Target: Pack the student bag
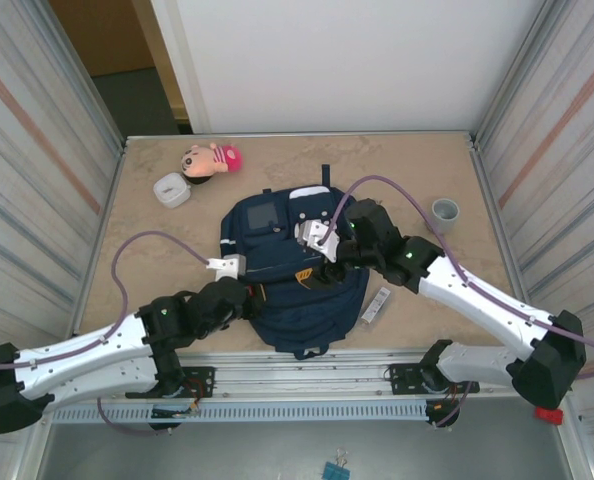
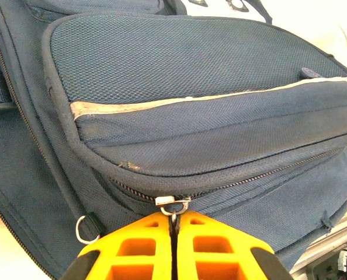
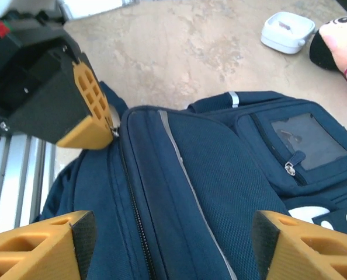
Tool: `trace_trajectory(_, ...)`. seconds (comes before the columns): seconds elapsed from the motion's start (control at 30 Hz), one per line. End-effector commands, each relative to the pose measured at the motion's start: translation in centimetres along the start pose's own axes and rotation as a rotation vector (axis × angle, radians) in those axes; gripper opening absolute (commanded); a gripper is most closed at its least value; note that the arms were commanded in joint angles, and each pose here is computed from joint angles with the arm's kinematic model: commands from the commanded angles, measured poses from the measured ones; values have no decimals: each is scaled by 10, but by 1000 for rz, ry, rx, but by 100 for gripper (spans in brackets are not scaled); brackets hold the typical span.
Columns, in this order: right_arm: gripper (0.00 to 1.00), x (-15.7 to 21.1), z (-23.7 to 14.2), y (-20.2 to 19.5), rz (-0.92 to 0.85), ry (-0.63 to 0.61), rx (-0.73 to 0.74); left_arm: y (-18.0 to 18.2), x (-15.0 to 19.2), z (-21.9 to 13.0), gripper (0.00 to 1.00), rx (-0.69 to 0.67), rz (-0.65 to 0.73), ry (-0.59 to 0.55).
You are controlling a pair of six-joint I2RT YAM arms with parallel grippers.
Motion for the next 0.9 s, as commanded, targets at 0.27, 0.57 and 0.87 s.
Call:
trace_trajectory(0.27, 72, 5, 12, 9, -204, 23, -90, -4, -16, -17, 0, 105, 83, -55)
trace_trajectory(0.57, 70, 6, 44, 7, -221, 65, -101, -23, -14, -14, 0, 216, 137, -44)
trace_trajectory(0.87, 20, 6, 54, 9, -224, 68, -118, -22, -12, -6, 2, 190, 150, -28)
Point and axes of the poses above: each hand's point on the last joint's axis, 136 mm out from that joint toward the fingers, its own z axis out along the fingers, its own y axis along the line the jaws close on, x = y × z, the point moved 3 cm from there along -z, back along the fingers, and after that the axes turned 1 degree about z, right-handed, at the moved point
